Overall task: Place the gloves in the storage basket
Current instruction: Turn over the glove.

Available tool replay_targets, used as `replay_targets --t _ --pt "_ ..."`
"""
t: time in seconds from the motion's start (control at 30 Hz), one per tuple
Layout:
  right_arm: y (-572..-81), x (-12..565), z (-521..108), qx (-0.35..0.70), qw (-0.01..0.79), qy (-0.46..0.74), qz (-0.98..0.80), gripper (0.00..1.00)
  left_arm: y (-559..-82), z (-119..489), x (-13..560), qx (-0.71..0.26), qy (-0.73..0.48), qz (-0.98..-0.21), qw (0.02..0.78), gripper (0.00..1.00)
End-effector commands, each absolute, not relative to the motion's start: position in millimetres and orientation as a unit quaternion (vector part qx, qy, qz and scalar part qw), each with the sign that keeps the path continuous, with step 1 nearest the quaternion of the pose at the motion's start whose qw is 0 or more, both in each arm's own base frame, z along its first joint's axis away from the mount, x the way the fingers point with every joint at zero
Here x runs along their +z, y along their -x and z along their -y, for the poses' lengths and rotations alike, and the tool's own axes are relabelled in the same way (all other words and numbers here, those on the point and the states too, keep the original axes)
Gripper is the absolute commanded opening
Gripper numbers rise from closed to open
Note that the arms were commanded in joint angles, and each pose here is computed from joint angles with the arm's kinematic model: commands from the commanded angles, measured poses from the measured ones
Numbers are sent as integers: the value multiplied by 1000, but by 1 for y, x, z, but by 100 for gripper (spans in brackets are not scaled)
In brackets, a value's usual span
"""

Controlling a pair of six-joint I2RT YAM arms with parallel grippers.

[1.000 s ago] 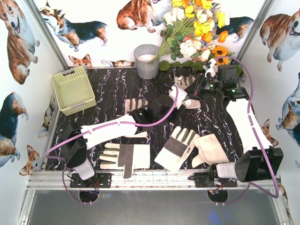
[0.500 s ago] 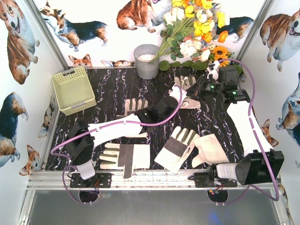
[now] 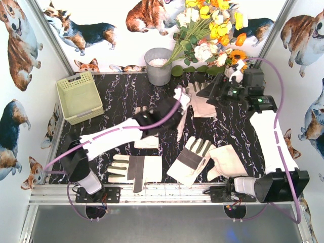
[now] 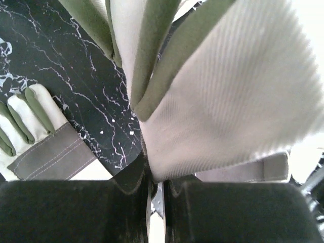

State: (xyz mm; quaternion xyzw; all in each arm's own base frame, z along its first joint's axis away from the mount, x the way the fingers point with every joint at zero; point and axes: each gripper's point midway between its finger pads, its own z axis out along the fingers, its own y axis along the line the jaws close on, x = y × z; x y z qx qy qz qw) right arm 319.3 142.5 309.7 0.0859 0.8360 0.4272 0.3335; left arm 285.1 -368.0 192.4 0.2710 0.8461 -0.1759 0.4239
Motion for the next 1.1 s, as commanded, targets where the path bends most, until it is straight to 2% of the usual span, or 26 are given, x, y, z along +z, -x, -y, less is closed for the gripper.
replay_targets --t 0.0,0.3,0.47,0.73,1.07 --pt "-312 340 -132 434 387 -40 -813 85 -272 352 231 -263 -267 -844 384 0" --pt "-287 335 -159 519 361 75 -771 88 -232 338 291 -389 -324 -794 337 0" --pt "-273 326 -185 574 290 119 -756 90 -203 349 317 -453 -353 -766 289 0" --pt "-267 319 -193 623 229 121 -738 92 -183 352 349 -482 -371 -745 273 0" --pt "-245 321 -209 662 167 140 -717 92 -183 359 389 -501 -381 -716 304 0"
